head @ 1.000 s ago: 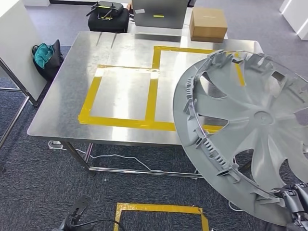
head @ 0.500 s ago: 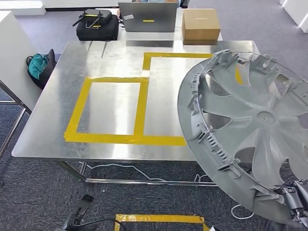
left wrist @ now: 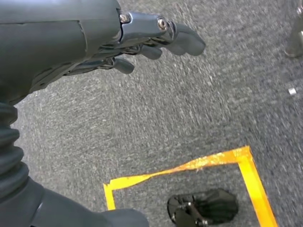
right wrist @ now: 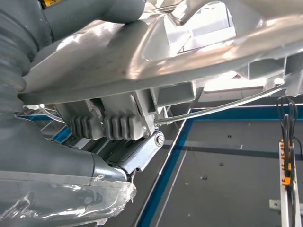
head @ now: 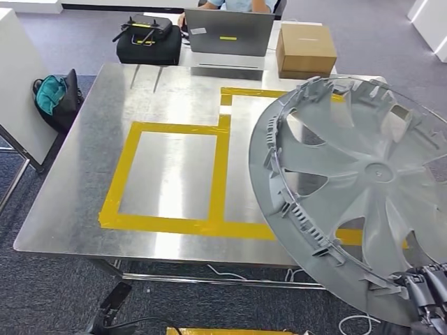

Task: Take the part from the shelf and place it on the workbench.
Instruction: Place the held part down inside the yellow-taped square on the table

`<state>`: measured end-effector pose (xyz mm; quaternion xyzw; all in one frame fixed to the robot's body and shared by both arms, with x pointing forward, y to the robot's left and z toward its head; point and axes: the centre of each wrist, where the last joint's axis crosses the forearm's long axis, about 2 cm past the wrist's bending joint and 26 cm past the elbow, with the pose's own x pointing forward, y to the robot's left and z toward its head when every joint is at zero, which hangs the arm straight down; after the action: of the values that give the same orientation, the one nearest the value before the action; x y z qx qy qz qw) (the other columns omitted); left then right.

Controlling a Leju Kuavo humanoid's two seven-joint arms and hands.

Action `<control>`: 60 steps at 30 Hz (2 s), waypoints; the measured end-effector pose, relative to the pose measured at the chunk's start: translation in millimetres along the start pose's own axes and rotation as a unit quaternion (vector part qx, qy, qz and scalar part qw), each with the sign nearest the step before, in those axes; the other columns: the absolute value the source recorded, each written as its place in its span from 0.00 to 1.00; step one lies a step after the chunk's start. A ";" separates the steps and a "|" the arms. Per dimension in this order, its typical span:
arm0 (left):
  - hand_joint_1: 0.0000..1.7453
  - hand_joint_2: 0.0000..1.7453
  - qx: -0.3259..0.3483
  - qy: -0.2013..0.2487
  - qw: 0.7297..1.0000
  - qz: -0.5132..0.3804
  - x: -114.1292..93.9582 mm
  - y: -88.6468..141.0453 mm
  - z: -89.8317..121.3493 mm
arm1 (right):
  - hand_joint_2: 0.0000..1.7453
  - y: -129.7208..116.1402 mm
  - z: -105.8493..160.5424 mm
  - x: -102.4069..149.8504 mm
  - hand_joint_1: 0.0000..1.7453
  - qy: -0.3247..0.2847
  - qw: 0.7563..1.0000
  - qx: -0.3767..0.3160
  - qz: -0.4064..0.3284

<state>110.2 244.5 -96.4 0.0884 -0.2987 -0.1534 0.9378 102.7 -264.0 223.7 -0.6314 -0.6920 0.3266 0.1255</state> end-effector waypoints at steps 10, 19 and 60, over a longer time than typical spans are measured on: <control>0.00 1.00 0.006 0.005 1.000 0.004 1.2 -1.6 0.1 | 1.00 1.7 2.7 1.0 1.00 0.004 1.000 0.007 -0.003; 0.00 1.00 0.011 0.006 1.000 0.007 1.1 -0.7 0.0 | 1.00 4.1 5.7 3.3 1.00 0.034 0.999 0.016 -0.009; 0.00 1.00 -0.013 0.003 1.000 -0.017 5.9 1.9 -2.6 | 1.00 83.8 86.3 -74.0 1.00 0.259 0.893 0.367 0.034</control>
<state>116.7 244.4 -94.9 0.0819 -0.2927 -0.1726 0.9369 131.1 -361.0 125.1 -0.6255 -0.4442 0.3863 0.5122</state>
